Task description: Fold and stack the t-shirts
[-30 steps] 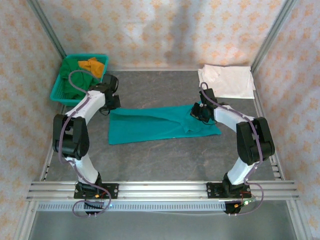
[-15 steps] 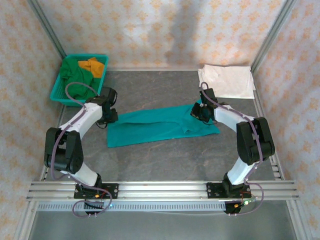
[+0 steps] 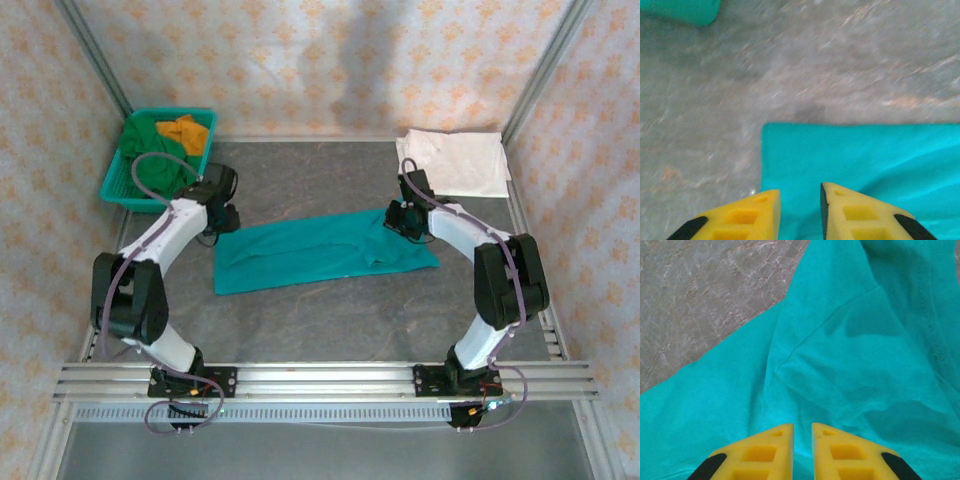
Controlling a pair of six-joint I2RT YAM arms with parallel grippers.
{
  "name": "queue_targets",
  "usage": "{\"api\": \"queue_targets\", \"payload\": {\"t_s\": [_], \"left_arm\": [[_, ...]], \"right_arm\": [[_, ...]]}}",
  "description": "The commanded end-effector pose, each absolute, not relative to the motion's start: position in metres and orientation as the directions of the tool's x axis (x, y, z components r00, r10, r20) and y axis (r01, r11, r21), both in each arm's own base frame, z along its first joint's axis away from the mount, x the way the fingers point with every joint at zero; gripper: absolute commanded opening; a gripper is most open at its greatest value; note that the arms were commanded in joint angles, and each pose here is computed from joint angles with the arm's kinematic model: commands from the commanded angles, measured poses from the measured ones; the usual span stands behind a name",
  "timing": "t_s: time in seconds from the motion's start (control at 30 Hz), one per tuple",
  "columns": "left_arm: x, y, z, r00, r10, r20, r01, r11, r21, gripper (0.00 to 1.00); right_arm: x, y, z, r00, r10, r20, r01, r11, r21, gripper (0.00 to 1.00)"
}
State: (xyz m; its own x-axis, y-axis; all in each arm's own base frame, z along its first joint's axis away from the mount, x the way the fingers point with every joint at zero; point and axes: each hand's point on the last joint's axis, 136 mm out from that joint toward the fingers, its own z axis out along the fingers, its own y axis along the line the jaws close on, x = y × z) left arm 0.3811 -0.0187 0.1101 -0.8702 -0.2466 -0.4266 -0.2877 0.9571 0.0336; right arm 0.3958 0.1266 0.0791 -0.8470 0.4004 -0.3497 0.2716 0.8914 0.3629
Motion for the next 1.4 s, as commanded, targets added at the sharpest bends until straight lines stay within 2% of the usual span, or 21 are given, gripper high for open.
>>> {"api": "queue_targets", "payload": {"t_s": [0.0, 0.2, 0.37, 0.63, 0.73, 0.83, 0.97, 1.13, 1.23, 1.37], "left_arm": [[0.401, -0.032, 0.089, -0.892, -0.207, -0.401, -0.241, 0.970, 0.037, 0.25], [0.391, -0.026, 0.040, -0.912, -0.280, -0.300, -0.288, 0.957, -0.018, 0.23], [0.344, -0.016, 0.014, -0.910, -0.360, -0.207, -0.356, 0.933, -0.055, 0.22], [0.267, -0.030, 0.009, -0.862, -0.486, -0.143, -0.461, 0.870, -0.176, 0.22], [0.240, -0.053, 0.007, -0.889, -0.451, -0.084, -0.426, 0.879, -0.214, 0.21], [0.218, -0.085, 0.011, -0.945, -0.323, -0.058, -0.304, 0.928, -0.215, 0.17], [0.198, -0.118, 0.025, -0.968, -0.246, -0.045, -0.226, 0.938, -0.265, 0.15], [0.204, -0.123, 0.064, -0.972, -0.190, -0.137, -0.140, 0.941, -0.306, 0.14], [0.222, -0.142, 0.088, -0.969, -0.143, -0.200, -0.056, 0.919, -0.389, 0.13], [0.271, -0.155, 0.100, -0.952, -0.091, -0.294, 0.023, 0.932, -0.362, 0.12]], "right_arm": [[0.399, 0.121, 0.073, -0.856, 0.381, -0.351, 0.289, 0.913, 0.287, 0.17], [0.410, 0.115, 0.057, -0.858, 0.393, -0.330, 0.334, 0.916, 0.222, 0.18], [0.412, 0.126, 0.035, -0.887, 0.376, -0.266, 0.331, 0.922, 0.199, 0.17], [0.437, 0.171, 0.004, -0.920, 0.329, -0.212, 0.280, 0.932, 0.232, 0.16], [0.471, 0.202, 0.005, -0.920, 0.301, -0.251, 0.224, 0.929, 0.294, 0.16], [0.509, 0.229, 0.018, -0.919, 0.277, -0.281, 0.167, 0.918, 0.360, 0.16], [0.554, 0.234, 0.077, -0.862, 0.286, -0.420, 0.122, 0.919, 0.375, 0.18], [0.557, 0.225, 0.130, -0.829, 0.293, -0.477, 0.112, 0.922, 0.371, 0.20], [0.542, 0.210, 0.135, -0.811, 0.328, -0.484, 0.156, 0.919, 0.361, 0.21], [0.530, 0.194, 0.119, -0.789, 0.371, -0.490, 0.210, 0.912, 0.353, 0.21]]}}
